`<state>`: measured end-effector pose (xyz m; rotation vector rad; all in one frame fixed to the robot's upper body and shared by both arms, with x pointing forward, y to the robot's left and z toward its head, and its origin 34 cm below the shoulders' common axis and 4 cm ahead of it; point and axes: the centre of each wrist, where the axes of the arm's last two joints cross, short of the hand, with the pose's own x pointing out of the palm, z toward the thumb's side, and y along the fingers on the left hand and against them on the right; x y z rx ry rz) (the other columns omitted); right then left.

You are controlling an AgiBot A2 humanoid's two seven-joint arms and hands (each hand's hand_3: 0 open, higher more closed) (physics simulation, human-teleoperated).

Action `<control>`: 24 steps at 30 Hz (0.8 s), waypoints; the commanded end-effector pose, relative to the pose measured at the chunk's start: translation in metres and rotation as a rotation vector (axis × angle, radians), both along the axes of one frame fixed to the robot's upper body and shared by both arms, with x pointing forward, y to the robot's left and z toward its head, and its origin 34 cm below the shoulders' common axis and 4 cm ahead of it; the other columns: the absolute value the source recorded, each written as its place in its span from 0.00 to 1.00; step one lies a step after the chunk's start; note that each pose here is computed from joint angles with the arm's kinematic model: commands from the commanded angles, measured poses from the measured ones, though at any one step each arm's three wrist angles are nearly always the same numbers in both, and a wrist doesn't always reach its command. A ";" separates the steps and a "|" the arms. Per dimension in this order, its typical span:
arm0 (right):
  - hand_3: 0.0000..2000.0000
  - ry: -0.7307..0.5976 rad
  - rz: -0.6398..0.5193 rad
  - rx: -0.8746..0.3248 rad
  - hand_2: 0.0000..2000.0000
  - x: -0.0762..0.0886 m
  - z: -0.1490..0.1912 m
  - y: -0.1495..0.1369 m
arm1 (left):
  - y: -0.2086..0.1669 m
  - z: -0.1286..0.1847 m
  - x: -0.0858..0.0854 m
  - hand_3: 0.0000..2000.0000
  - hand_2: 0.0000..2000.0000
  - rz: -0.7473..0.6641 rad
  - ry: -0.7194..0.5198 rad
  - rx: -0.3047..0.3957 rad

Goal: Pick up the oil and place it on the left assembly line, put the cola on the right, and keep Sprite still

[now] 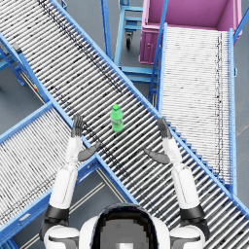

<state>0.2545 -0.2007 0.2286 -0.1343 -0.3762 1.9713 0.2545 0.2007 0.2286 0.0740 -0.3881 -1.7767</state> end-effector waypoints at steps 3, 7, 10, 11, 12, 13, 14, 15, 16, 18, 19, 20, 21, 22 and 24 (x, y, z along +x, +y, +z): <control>0.00 0.000 0.000 0.000 0.00 0.000 0.000 0.000 | 0.000 0.000 0.000 0.00 0.00 0.000 0.000 0.000; 0.00 0.000 0.000 0.000 0.00 0.000 0.000 0.000 | 0.000 0.000 0.000 0.00 0.00 0.000 0.000 0.000; 0.00 0.000 0.000 0.000 0.00 0.000 0.000 0.000 | 0.000 0.000 0.000 0.00 0.00 0.000 0.000 0.000; 0.00 0.000 0.000 0.000 0.00 0.000 0.000 0.000 | 0.000 0.000 0.000 0.00 0.00 0.000 0.000 0.000; 0.00 0.000 0.000 0.000 0.00 0.000 0.000 0.000 | 0.000 0.000 0.000 0.00 0.00 0.000 0.000 0.000; 0.00 0.000 0.000 0.000 0.00 0.000 0.000 0.000 | 0.000 0.000 0.000 0.00 0.00 0.000 0.000 0.000; 0.00 0.000 0.000 0.000 0.00 0.000 0.000 0.000 | 0.000 0.000 0.000 0.00 0.00 0.000 0.000 0.000; 0.00 0.000 0.000 0.000 0.00 0.000 0.000 0.000 | 0.000 0.000 0.000 0.00 0.00 0.000 0.000 0.000; 0.00 0.000 0.000 0.000 0.00 0.000 0.000 0.000 | 0.000 0.000 0.000 0.00 0.00 0.000 0.000 0.000; 0.00 0.000 0.000 0.000 0.00 0.000 0.000 0.000 | 0.000 0.000 0.000 0.00 0.00 0.000 0.000 0.000; 0.00 0.000 0.000 0.000 0.00 0.000 0.000 0.000 | 0.000 0.000 0.000 0.00 0.00 0.000 0.000 0.000; 0.00 0.000 0.000 0.000 0.00 0.000 0.000 0.000 | 0.000 0.000 0.000 0.00 0.00 0.000 0.000 0.000; 0.00 0.000 0.000 0.000 0.00 0.000 0.000 0.000 | 0.000 0.000 0.000 0.00 0.00 0.000 0.000 0.000; 0.00 0.000 0.000 0.000 0.00 0.000 0.000 0.000 | 0.000 0.000 0.000 0.00 0.00 0.000 0.000 0.000; 0.00 0.000 0.000 0.000 0.00 0.000 0.000 0.000 | 0.000 0.000 0.000 0.00 0.00 0.000 0.000 0.000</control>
